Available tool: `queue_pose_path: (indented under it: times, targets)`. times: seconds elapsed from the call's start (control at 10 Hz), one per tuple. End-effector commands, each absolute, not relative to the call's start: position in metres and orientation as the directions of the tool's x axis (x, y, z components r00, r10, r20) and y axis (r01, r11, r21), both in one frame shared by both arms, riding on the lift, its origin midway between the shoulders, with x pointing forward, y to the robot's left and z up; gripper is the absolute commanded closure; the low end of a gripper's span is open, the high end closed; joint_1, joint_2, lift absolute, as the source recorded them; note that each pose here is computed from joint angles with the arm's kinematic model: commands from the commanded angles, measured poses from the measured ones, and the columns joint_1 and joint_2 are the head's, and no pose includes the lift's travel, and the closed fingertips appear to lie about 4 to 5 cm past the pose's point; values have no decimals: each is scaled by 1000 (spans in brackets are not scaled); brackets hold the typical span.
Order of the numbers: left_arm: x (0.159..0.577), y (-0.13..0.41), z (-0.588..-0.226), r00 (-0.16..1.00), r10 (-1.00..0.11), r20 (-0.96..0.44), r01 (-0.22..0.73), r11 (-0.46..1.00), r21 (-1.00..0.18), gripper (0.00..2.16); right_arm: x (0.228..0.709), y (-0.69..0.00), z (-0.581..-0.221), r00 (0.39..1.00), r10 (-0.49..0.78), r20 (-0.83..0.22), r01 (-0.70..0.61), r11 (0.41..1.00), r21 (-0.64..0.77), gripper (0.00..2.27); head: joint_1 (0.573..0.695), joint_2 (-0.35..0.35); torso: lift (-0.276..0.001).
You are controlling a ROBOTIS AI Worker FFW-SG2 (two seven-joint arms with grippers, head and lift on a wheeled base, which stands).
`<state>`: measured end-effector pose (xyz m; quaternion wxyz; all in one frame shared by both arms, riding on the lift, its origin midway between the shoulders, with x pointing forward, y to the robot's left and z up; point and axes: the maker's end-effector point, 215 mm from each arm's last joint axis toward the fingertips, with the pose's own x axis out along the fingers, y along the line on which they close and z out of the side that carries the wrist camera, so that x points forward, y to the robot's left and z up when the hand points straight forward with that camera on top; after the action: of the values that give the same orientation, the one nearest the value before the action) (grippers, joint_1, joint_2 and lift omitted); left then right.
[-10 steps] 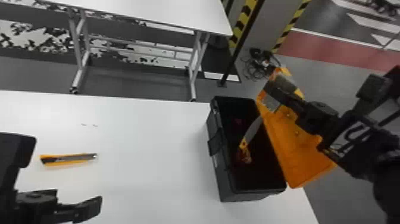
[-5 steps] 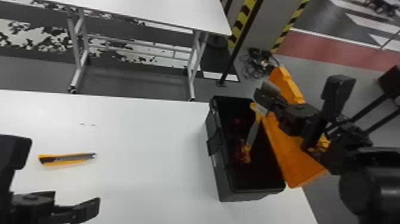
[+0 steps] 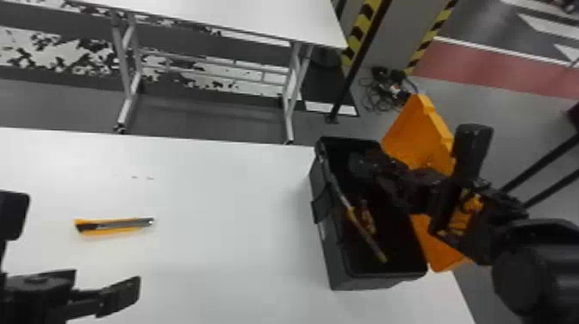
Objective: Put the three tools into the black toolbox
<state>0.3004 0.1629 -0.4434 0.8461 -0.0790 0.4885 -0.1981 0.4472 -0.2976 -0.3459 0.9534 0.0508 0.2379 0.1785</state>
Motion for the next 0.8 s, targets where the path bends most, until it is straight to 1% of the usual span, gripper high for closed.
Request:
queue_pose_path:
  times: [0.0,0.1,0.3,0.4,0.6,0.7]
  targets:
    - [295,174,-448,441,-397,-805,230,917,-326,22,423,-253,-360,757,474,-450,-355,876,326,60,695,-234,-51]
    - [290,176,-453,435,-382,-816,219,923,-316,29,415,-222,-365,735,528,-425,-377,840,391,60,695,-180,-51]
    - [278,190,-465,418,-331,-846,193,942,-273,36,391,-168,-385,676,609,-416,-400,776,487,63,695,-50,-51]
    - [279,198,-466,421,-314,-851,182,948,-260,39,383,-150,-388,655,638,-406,-410,751,518,63,695,-23,-51]
    - [282,217,-469,419,-279,-864,176,959,-224,36,365,-121,-394,614,687,-389,-421,701,575,63,695,92,-51]
    - [286,231,-469,423,-243,-873,181,967,-182,33,358,-108,-397,590,708,-389,-431,683,590,63,695,119,-51]
